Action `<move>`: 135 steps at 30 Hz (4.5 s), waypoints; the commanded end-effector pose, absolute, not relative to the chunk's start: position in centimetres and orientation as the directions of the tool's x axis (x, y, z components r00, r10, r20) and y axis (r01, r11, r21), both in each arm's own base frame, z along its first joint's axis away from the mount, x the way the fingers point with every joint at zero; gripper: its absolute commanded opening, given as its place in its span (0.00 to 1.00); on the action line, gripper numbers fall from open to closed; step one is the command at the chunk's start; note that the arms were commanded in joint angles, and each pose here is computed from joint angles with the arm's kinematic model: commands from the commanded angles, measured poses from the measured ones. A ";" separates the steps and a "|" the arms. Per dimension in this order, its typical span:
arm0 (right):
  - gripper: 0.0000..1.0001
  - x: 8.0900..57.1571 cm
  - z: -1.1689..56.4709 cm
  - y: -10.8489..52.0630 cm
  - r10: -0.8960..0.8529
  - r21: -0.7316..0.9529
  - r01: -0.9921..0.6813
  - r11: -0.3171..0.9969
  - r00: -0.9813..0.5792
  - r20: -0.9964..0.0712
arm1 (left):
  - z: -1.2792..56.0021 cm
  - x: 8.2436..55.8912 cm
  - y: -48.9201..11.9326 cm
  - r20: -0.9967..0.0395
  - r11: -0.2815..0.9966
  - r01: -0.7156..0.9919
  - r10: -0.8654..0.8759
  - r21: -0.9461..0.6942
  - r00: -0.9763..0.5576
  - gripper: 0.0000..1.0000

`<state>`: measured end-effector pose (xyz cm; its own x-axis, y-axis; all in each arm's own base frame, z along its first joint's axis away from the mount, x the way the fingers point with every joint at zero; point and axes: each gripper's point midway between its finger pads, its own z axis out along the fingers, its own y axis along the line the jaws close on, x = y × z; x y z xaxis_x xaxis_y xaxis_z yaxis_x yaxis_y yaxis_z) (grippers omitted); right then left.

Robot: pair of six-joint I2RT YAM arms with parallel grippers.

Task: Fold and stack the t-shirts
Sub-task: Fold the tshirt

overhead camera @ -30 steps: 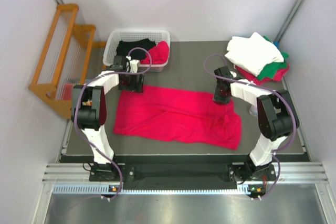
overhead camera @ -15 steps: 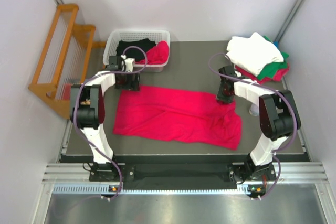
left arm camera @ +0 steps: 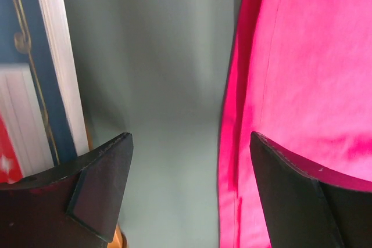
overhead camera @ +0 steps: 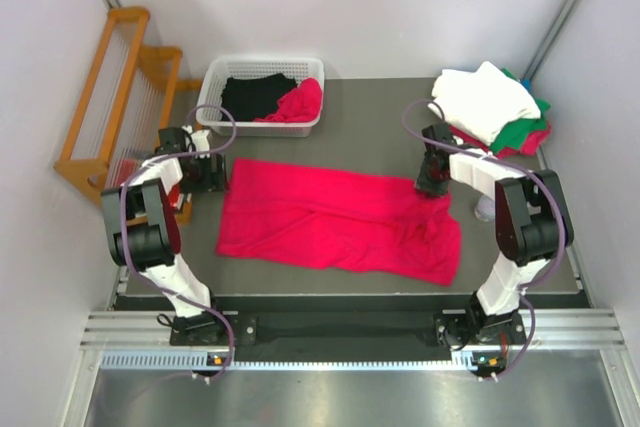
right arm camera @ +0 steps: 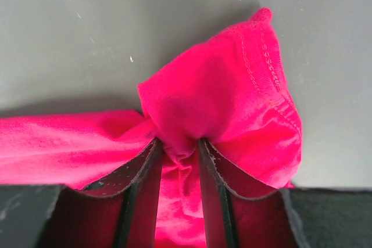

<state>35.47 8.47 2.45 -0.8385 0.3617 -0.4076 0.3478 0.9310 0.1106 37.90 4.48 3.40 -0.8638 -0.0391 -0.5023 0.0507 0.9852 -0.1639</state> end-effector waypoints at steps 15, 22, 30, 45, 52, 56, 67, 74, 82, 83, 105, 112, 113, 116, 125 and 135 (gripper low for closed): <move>0.28 44.1 2.3 8.4 0.365 0.184 0.315 0.931 -0.809 -0.460 | 10.5 38.3 2.2 -0.600 0.958 0.124 -0.059 -0.259 -0.798 0.86; 0.29 46.7 1.7 9.1 0.348 0.198 0.288 0.937 -0.825 -0.446 | 13.0 39.2 -1.0 -0.650 0.948 0.205 -0.003 -0.244 -0.760 0.87; 0.42 47.1 5.3 9.9 0.341 0.252 0.244 0.937 -0.801 -0.492 | 10.1 39.6 -7.6 -0.616 0.925 0.334 0.156 -0.184 -0.772 0.87; 0.80 37.2 13.1 12.5 0.271 0.277 0.128 0.952 -0.769 -0.579 | 3.1 41.2 -6.0 -0.503 0.948 0.264 0.143 -0.177 -0.852 0.85; 0.80 30.7 7.5 14.3 0.192 0.280 0.067 0.958 -0.872 -0.451 | 1.2 40.2 -4.5 -0.468 0.954 0.235 0.125 -0.185 -0.875 0.85; 0.77 29.0 5.8 14.7 0.162 0.269 0.048 0.962 -0.892 -0.422 | 1.4 39.8 -3.1 -0.456 0.957 0.191 0.073 -0.217 -0.887 0.85; 0.74 28.6 6.2 15.5 0.132 0.267 0.015 0.964 -0.895 -0.426 | 2.6 38.6 -3.3 -0.465 0.952 0.195 0.065 -0.237 -0.883 0.85; 0.73 27.8 5.7 16.5 0.082 0.221 -0.020 0.975 -0.894 -0.441 | 3.5 37.7 -4.5 -0.471 0.941 0.234 0.097 -0.243 -0.877 0.85; 0.59 30.1 4.5 16.4 0.052 0.156 -0.024 0.987 -0.884 -0.464 | 4.3 37.2 -4.4 -0.488 0.945 0.249 0.119 -0.212 -0.865 0.85; 0.56 30.3 4.3 16.3 0.045 0.145 -0.026 0.989 -0.884 -0.466 | 4.1 36.9 -4.3 -0.481 0.945 0.249 0.122 -0.210 -0.868 0.85; 0.05 28.7 8.6 17.7 -0.056 0.102 -0.121 0.987 -0.869 -0.491 | 3.6 36.6 -4.2 -0.474 0.947 0.245 0.121 -0.209 -0.872 0.85; 0.16 23.0 5.9 17.1 -0.088 0.117 -0.142 0.983 -0.921 -0.379 | 4.2 37.1 -4.2 -0.483 0.948 0.248 0.124 -0.202 -0.867 0.85; 0.33 22.6 5.6 16.8 -0.083 0.111 -0.133 0.985 -0.925 -0.370 | 4.3 37.2 -4.1 -0.485 0.948 0.247 0.122 -0.201 -0.866 0.85; 0.66 22.0 4.7 15.8 -0.067 0.079 -0.101 0.992 -0.933 -0.352 | 4.6 37.3 -4.1 -0.489 0.948 0.246 0.121 -0.201 -0.864 0.85; 0.81 30.8 13.4 16.8 0.064 0.143 -0.021 0.990 -0.822 -0.566 | 4.9 36.9 -4.0 -0.484 0.948 0.252 0.131 -0.193 -0.865 0.85; 0.79 40.0 13.7 13.7 0.201 0.150 0.138 0.979 -0.775 -0.599 | 5.0 36.7 -3.8 -0.487 0.949 0.265 0.151 -0.174 -0.860 0.85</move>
